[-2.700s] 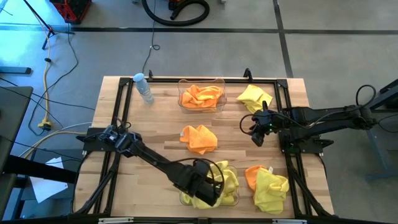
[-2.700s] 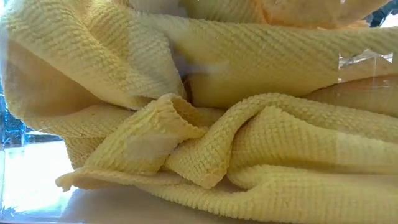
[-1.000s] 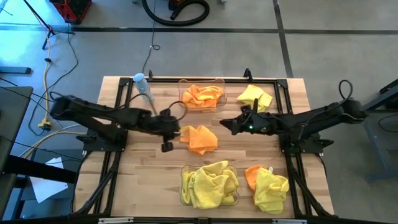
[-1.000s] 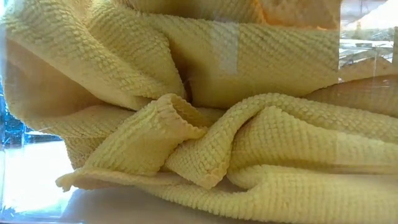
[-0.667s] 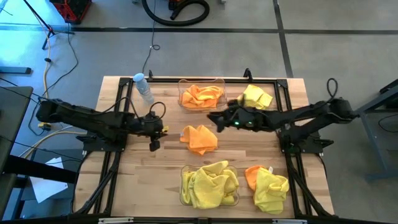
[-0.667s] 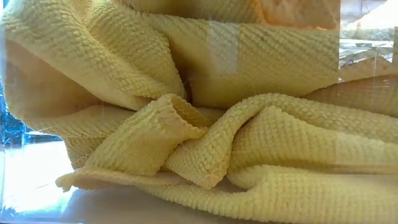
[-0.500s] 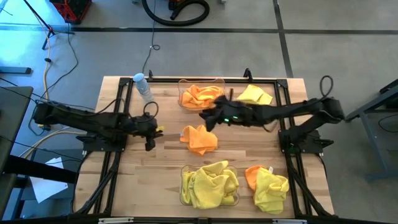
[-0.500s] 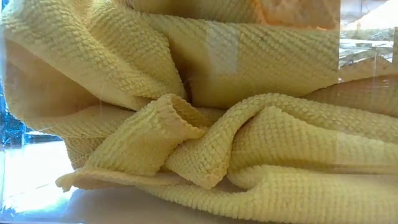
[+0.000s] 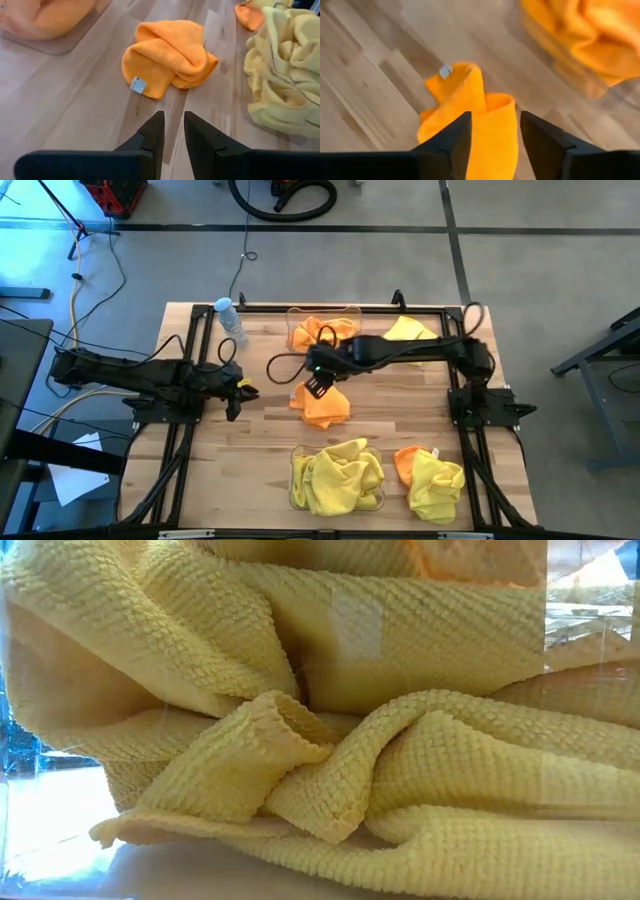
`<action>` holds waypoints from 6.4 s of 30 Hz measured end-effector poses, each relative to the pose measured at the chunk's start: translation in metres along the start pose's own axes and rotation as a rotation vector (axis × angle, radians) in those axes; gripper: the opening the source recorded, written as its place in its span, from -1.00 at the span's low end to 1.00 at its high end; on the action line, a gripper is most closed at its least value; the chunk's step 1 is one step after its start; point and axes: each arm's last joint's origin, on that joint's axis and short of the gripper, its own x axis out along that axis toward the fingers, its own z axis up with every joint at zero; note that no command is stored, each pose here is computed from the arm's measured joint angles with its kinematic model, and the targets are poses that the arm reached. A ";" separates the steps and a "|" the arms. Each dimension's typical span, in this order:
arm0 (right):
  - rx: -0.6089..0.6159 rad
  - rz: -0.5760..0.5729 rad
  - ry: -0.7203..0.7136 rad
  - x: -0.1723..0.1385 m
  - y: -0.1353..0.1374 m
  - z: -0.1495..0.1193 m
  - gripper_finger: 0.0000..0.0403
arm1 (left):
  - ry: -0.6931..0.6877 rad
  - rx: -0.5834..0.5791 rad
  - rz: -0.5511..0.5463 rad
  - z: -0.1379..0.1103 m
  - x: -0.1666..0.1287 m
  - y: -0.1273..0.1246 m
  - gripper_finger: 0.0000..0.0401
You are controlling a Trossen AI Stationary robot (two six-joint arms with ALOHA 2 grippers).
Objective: Sort microfiber towel by color & place in baskets
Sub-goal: Put the orange microfiber towel into the top transparent bin, then put the yellow microfiber towel into the bottom transparent bin
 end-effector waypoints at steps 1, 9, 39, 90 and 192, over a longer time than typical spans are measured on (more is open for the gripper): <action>-0.007 -0.004 0.019 0.007 0.003 -0.001 -0.16 | 0.000 -0.001 -0.006 0.000 0.000 0.000 -0.70; 0.035 -0.040 0.166 0.058 0.015 -0.017 0.27 | 0.006 -0.031 -0.020 0.000 -0.001 0.000 -0.70; 0.096 -0.106 0.332 0.126 0.022 -0.034 -0.86 | 0.005 -0.049 -0.015 0.000 -0.001 0.000 -0.70; -0.260 -0.081 0.090 0.093 -0.142 0.058 -0.73 | -0.058 -0.063 0.072 0.003 -0.001 0.002 -0.70; 0.504 -0.336 -0.015 0.052 -0.295 -0.124 0.03 | -0.068 -0.027 0.100 0.003 -0.001 0.002 -0.70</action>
